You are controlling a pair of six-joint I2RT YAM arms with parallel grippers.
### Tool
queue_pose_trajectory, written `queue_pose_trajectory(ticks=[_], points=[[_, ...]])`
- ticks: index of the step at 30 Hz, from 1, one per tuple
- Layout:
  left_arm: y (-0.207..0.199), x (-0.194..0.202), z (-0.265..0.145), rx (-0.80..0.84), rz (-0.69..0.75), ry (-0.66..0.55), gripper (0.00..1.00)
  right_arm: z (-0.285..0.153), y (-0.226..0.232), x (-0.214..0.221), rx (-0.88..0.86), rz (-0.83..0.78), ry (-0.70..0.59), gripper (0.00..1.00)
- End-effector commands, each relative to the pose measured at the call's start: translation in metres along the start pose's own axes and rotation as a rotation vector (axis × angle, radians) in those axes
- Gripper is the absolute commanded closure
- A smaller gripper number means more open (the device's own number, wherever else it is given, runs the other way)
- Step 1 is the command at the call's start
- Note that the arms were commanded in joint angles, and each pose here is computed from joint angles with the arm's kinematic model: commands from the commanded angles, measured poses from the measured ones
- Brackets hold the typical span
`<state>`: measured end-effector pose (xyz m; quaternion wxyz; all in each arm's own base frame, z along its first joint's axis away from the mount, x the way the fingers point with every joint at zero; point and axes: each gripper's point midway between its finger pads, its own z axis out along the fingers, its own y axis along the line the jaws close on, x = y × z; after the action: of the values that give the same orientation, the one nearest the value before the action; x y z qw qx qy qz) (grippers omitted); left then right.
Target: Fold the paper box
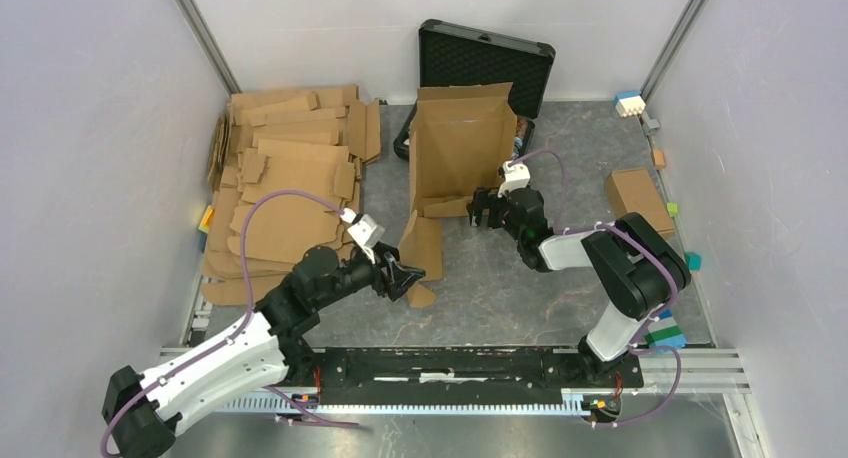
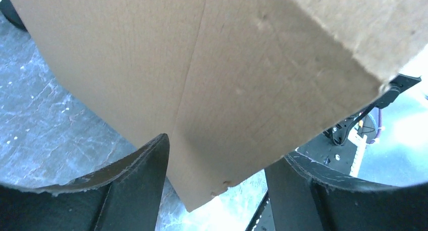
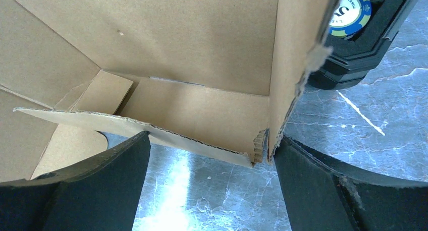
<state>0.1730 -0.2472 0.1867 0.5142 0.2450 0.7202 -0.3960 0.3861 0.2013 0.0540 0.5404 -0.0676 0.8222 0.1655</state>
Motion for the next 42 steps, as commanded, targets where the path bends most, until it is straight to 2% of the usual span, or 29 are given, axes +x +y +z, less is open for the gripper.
queue_pose_trajectory(ticks=[1, 8, 14, 15, 19, 22, 23, 27, 31, 33, 38, 40, 42], points=[[0.002, -0.006, -0.011, -0.042, -0.066, -0.012, 0.25, 0.007, 0.005, -0.011, -0.008, 0.002, -0.030, 0.05], [-0.005, -0.039, -0.043, -0.078, -0.106, -0.075, 0.23, 0.007, 0.006, -0.011, -0.010, 0.002, -0.030, 0.05], [0.011, -0.082, -0.080, -0.216, -0.110, -0.248, 0.33, 0.008, 0.007, -0.011, -0.014, 0.000, -0.025, 0.05], [0.013, -0.092, -0.087, -0.244, -0.112, -0.269, 0.37, 0.008, 0.007, -0.011, -0.014, -0.001, -0.023, 0.05], [0.046, -0.099, -0.098, -0.466, -0.126, -0.250, 0.66, 0.008, 0.007, -0.011, -0.016, -0.004, -0.022, 0.05], [0.070, -0.085, -0.077, -0.588, -0.151, -0.209, 0.83, 0.008, 0.007, -0.011, -0.014, -0.002, -0.025, 0.04], [0.073, -0.081, -0.066, -0.592, -0.166, -0.211, 0.85, 0.008, 0.006, -0.011, -0.013, -0.006, -0.024, 0.04], [0.100, -0.055, -0.018, -0.594, -0.222, -0.185, 0.86, 0.006, 0.005, -0.014, -0.008, -0.021, -0.032, 0.02], [0.145, -0.047, 0.020, -0.468, -0.402, -0.194, 0.87, 0.005, 0.009, -0.019, -0.029, -0.025, -0.048, 0.02], [0.157, -0.048, 0.033, -0.448, -0.413, -0.193, 0.84, 0.004, 0.010, -0.019, -0.041, -0.025, -0.058, 0.02], [0.176, -0.033, 0.075, -0.414, -0.423, -0.086, 0.77, 0.000, 0.012, -0.023, -0.053, -0.027, -0.087, 0.02], [0.175, -0.028, 0.093, -0.359, -0.447, -0.058, 0.76, -0.002, 0.013, -0.026, -0.062, -0.031, -0.102, 0.02], [0.184, -0.020, 0.101, -0.373, -0.463, -0.044, 0.77, -0.003, 0.015, -0.028, -0.071, -0.036, -0.108, 0.02]])
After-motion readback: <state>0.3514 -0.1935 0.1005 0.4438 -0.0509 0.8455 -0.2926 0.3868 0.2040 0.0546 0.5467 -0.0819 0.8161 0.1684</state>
